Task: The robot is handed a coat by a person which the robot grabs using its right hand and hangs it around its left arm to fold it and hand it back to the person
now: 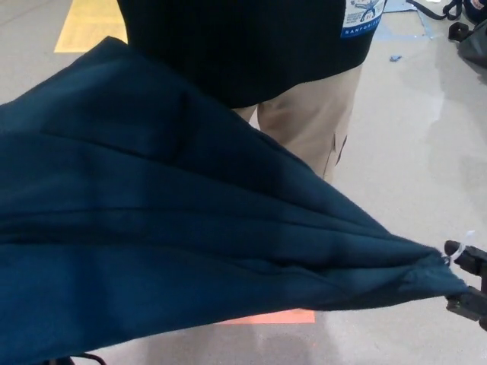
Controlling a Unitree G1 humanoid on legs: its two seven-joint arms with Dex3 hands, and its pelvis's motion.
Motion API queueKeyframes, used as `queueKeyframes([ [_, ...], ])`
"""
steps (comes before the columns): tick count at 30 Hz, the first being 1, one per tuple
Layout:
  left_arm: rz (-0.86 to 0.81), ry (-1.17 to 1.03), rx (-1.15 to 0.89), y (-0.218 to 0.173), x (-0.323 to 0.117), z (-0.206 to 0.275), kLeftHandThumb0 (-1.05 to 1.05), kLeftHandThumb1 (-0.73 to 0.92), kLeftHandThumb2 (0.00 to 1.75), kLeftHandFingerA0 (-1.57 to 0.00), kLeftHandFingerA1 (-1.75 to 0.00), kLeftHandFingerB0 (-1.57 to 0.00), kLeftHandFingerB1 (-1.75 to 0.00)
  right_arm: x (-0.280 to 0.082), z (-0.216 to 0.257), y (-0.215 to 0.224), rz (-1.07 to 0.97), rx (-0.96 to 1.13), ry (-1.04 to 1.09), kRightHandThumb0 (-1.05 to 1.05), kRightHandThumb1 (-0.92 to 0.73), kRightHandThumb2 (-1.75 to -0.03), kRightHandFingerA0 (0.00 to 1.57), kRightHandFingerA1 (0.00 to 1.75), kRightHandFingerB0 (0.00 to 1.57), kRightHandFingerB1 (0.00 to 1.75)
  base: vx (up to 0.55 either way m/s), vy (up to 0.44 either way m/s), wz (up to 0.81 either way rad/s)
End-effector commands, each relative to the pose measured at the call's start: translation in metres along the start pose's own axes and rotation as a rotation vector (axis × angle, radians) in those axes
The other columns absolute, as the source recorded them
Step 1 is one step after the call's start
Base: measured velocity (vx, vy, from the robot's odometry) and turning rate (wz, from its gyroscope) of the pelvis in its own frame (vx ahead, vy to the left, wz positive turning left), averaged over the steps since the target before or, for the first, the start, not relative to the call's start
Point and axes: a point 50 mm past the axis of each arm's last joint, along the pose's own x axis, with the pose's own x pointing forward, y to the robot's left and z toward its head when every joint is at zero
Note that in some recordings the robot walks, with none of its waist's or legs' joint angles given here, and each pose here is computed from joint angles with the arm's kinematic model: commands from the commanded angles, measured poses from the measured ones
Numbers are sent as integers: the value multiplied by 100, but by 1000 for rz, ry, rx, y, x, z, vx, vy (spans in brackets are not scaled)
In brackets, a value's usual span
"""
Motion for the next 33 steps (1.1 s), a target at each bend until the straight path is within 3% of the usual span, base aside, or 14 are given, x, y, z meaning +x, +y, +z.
queueKeyframes([
  [1, 30, -99, 56, 20, -6, 23, -72, 59, 94, -1, -40, -8, -42, -24, -29, -30, 43, 585, -89, -91, -55, -87, 0, 0, 0, 0, 0, 0, 0],
  [4, 27, -98, 60, 20, -7, 22, -76, 61, 94, 0, -38, -7, -41, -27, -31, -34, 47, 629, -111, -93, -55, -88, 0, 0, 0, 0, 0, 0, 0],
  [9, 40, -104, 81, 25, -10, 22, -35, 50, 105, -1, -49, 0, -45, -34, -31, -38, 135, 808, -207, -98, -57, -93, 0, 0, 0, 0, 0, 0, 0],
  [10, 45, -106, 84, 26, -10, 23, -66, 79, 63, -15, -28, -24, -29, -34, -29, -39, 147, 840, -223, -97, -54, -92, 0, 0, 0, 0, 0, 0, 0],
  [11, 47, -109, 84, 27, -10, 24, -35, 52, 106, 0, -49, 0, -45, -35, -27, -40, 151, 848, -232, -97, -54, -93, 0, 0, 0, 0, 0, 0, 0],
  [14, 49, -109, 76, 27, -10, 24, -35, 52, 106, 0, -49, 0, -46, -39, -25, -45, 176, 827, -240, -95, -53, -91, 0, 0, 0, 0, 0, 0, 0],
  [19, 37, -115, 68, 25, -7, 31, -34, 53, 106, 0, -48, 0, -45, -38, 0, -49, 299, 445, -56, -76, -41, -79, 0, 0, 0, 0, 0, 0, 0],
  [20, 33, -118, 77, 26, -8, 32, -35, 51, 105, 0, -49, 0, -45, -36, 8, -50, 307, 344, -19, -77, -51, -56, 0, 0, 0, 6, 0, 0, 0],
  [27, 33, -117, 112, 28, -8, 37, -35, 49, 104, 0, -49, 0, -47, -36, 71, -53, 373, -346, 116, -84, -45, -80, 0, 0, 0, 0, 0, 0, 0],
  [28, 28, -118, 112, 28, -8, 38, -73, 58, 92, -3, -39, -13, -42, -36, 78, -51, 376, -442, 117, -85, -46, -80, 0, 0, 0, 0, 0, 0, 0],
  [29, 25, -121, 109, 27, -7, 40, -66, 77, 64, -12, -27, -16, -27, -37, 86, -49, 375, -590, 119, -86, -47, -81, 0, 0, 0, 0, 0, 0, 0],
  [30, 26, -125, 107, 27, -6, 42, -66, 77, 64, -12, -27, -16, -27, -37, 92, -47, 366, -670, 119, -86, -47, -81, 0, 0, 0, 0, 0, 0, 0],
  [31, 26, -132, 122, 26, -5, 46, -67, 58, 94, 0, -40, -11, -43, -37, 100, -44, 364, -696, 115, -80, -44, -77, 0, 0, 0, 0, 0, 0, 0],
  [33, 17, -150, 127, 25, -4, 52, -66, 79, 64, -11, -26, -17, -27, -37, 118, -37, 294, -964, 122, -72, -42, -75, 0, 0, 0, 0, 0, 0, 0],
])
